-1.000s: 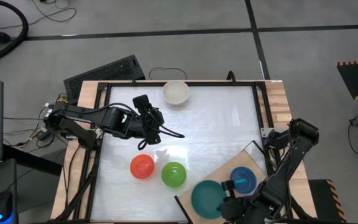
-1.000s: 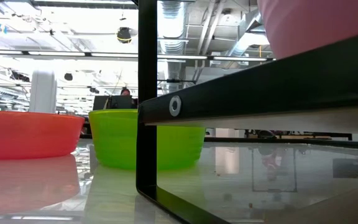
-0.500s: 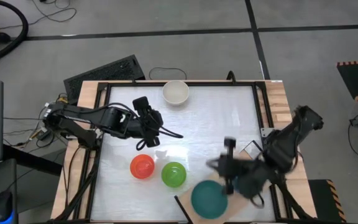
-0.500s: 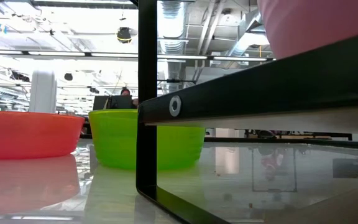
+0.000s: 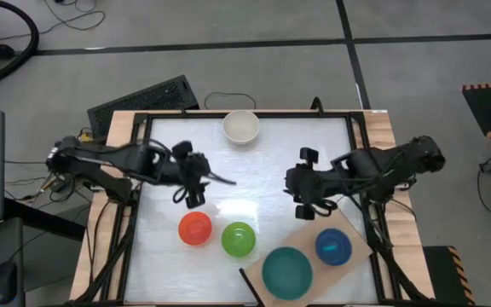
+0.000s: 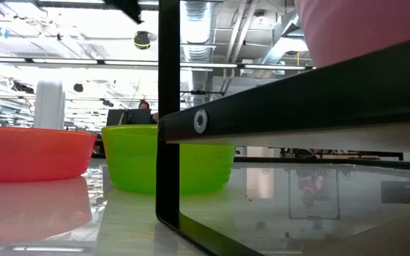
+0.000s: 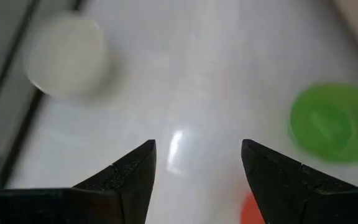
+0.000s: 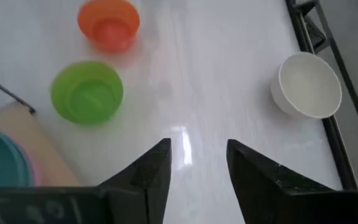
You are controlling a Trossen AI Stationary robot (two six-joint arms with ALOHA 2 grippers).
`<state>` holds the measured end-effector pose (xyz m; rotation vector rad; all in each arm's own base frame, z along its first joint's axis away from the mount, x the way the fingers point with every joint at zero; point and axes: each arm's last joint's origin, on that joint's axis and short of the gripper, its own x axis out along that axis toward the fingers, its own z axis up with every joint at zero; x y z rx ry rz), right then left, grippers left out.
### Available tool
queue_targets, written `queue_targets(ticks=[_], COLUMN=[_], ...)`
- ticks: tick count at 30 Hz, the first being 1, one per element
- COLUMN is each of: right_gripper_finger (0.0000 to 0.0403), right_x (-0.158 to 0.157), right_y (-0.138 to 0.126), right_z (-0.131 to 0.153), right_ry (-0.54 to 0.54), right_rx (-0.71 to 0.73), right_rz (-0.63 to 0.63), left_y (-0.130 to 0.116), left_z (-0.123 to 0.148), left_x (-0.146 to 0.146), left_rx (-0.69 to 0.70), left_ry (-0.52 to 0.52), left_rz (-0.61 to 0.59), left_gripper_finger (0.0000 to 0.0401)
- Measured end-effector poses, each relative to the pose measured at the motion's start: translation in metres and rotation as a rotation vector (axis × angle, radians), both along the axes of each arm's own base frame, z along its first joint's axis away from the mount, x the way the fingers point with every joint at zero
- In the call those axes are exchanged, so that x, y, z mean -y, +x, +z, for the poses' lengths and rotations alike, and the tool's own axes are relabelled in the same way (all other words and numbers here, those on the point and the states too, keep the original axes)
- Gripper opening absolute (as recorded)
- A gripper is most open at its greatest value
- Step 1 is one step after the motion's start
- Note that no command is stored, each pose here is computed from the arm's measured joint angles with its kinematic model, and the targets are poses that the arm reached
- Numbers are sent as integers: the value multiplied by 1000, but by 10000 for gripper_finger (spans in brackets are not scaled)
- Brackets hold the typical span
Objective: Place and stack bowls onto a shelf
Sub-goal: Stack the orange bowl on top of the blue bowl on the shelf
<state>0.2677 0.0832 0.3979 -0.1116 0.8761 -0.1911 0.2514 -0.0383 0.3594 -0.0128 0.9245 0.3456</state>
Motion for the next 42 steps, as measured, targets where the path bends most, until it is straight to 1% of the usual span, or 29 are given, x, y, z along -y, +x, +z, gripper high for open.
queue_targets(ticks=[3,8,10,14,19,21,24,28,35,38,42], right_gripper_finger=[187,183,183,183,183,183,183,182,182,182,182], right_x=[1,3,2,2,1,1,0,0,-3,-4,-6], right_y=[2,3,5,6,8,8,8,9,8,8,7], right_z=[-10,-20,-27,-38,-50,-52,-52,-52,-52,-52,-52], right_ry=[-22,-30,-33,-42,-38,-35,-32,-27,-18,-9,-2], right_rx=[-37,-64,-76,-104,-110,-115,-112,-100,-95,-92,-90], right_rz=[7,1,1,1,-4,-9,-11,-14,-15,-22,-25], left_y=[0,-1,-3,-10,-20,-21,-21,-20,-19,-18,-15], left_z=[-33,-83,-99,-128,-156,-162,-164,-163,-164,-167,-172], left_x=[9,19,21,24,21,22,26,27,22,22,24], left_rx=[-61,-81,-84,-125,-181,-194,-212,-213,-232,-259,-283], left_ry=[-42,-90,-105,-105,-91,-117,-149,-130,-111,-116,-122], left_rz=[3,47,60,47,40,-5,-106,-198,-232,-239,-292], left_gripper_finger=[222,222,222,222,222,222,222,222,220,202,155])
